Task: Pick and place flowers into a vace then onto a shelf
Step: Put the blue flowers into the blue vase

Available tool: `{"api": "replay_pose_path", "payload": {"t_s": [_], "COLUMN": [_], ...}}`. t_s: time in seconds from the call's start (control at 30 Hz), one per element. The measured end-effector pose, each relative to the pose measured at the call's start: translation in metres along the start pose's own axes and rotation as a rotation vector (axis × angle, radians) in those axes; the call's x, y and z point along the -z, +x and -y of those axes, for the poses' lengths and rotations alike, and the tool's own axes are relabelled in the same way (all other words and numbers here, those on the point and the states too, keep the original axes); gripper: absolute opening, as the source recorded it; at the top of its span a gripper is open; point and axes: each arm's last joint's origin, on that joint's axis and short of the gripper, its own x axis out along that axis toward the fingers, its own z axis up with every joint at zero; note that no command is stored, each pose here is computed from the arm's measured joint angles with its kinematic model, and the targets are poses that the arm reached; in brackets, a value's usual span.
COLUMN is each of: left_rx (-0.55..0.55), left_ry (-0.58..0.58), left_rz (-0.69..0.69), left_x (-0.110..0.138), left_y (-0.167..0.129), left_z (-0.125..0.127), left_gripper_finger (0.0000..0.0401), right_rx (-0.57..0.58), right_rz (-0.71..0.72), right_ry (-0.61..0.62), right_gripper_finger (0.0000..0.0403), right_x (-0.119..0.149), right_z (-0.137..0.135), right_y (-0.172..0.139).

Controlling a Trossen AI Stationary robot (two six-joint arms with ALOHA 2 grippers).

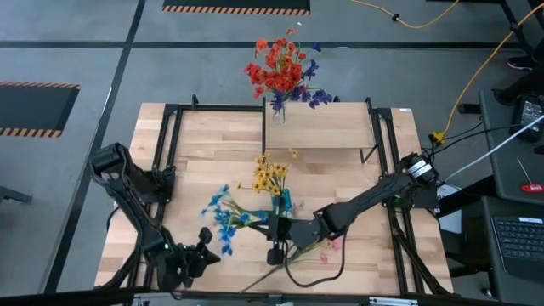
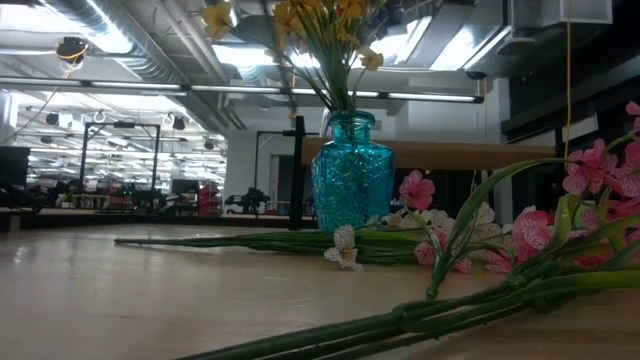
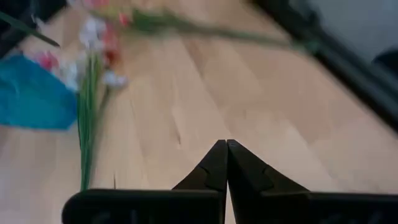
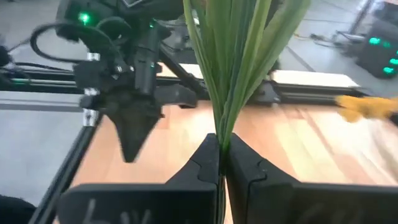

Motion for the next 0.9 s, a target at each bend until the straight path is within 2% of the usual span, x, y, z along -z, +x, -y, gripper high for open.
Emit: {"api": "replay_pose_path", "payload": {"t_s": [0.13, 0.27, 0.43, 0.53, 0.67, 0.8, 0.9], "left_rx": [0.019, 0.059, -0.001, -0.055, -0.086, -0.1, -0.104], "left_ry": [-0.045, -0.153, -0.246, -0.249, -0.213, -0.173, -0.139], "left_rz": [0.131, 0.246, 0.366, 0.404, 0.423, 0.418, 0.416], "left_x": [0.01, 0.022, 0.039, 0.044, 0.046, 0.047, 0.047], "left_y": [-0.005, -0.01, -0.013, -0.014, -0.014, -0.014, -0.014], "left_z": [-0.02, -0.043, -0.065, -0.072, -0.076, -0.077, -0.077], "left_gripper_finger": [0.0002, 0.0002, 0.0002, 0.0001, 0.0001, 0.0002, 0.0002], "right_rx": [0.098, 0.146, 0.158, 0.188, 0.336, 0.326, 0.292], "right_rz": [-0.017, -0.035, -0.038, -0.037, -0.014, -0.016, -0.015], "right_ry": [-0.026, -0.045, -0.046, -0.066, -0.082, -0.08, -0.024], "right_gripper_finger": [0.0006, 0.0006, 0.0006, 0.0006, 0.0006, 0.0006, 0.0006], "right_x": [0.002, 0.011, 0.013, 0.013, 0.013, 0.014, 0.019], "right_z": [-0.006, -0.006, -0.002, -0.001, -0.002, -0.007, -0.006], "right_y": [-0.01, -0.011, -0.009, -0.008, -0.013, -0.016, -0.015]}}
